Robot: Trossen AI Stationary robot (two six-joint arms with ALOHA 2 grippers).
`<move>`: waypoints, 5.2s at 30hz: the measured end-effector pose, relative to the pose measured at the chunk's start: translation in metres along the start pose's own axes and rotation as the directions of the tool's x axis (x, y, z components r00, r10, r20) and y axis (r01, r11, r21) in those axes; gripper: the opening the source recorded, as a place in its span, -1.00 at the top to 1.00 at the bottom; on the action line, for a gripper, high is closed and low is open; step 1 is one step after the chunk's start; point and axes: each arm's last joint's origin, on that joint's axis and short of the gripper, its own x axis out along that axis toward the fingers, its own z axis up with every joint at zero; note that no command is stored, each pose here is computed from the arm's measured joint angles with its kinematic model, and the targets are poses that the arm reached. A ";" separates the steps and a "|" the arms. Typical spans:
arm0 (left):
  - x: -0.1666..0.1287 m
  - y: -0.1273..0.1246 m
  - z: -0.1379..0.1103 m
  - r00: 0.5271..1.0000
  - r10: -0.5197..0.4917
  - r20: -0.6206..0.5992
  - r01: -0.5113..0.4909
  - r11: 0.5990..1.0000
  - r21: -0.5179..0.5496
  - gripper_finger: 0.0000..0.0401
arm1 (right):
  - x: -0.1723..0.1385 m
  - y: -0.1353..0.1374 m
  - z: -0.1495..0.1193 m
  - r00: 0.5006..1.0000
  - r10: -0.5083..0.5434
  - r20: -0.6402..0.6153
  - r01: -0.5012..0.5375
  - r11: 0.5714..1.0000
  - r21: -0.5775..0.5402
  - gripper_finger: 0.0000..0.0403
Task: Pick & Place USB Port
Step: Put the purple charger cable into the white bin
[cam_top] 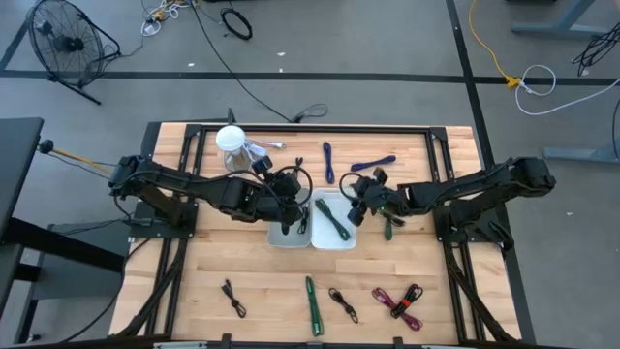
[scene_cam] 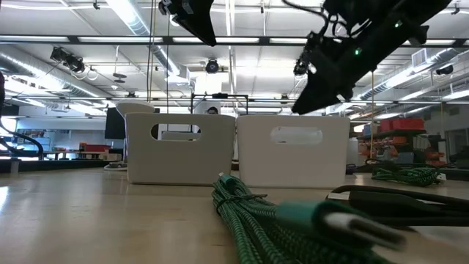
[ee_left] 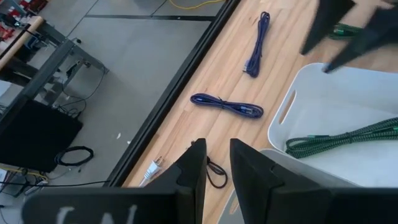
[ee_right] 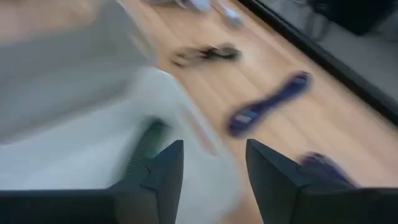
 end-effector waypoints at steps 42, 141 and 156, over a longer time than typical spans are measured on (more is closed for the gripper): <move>0.014 0.009 0.007 1.000 -0.031 -0.004 0.031 0.997 -0.075 0.62 | 0.034 -0.170 -0.006 0.937 -0.127 -0.325 0.117 0.992 -0.049 0.13; 0.014 0.006 0.013 0.995 -0.090 0.033 0.093 0.991 -0.101 0.62 | -0.057 0.052 -0.020 0.846 0.337 0.414 -0.495 0.786 0.370 0.98; 0.014 0.006 0.013 0.995 -0.090 0.033 0.093 0.991 -0.098 0.62 | -0.034 0.061 -0.037 0.900 0.242 0.362 -0.388 0.824 0.413 0.98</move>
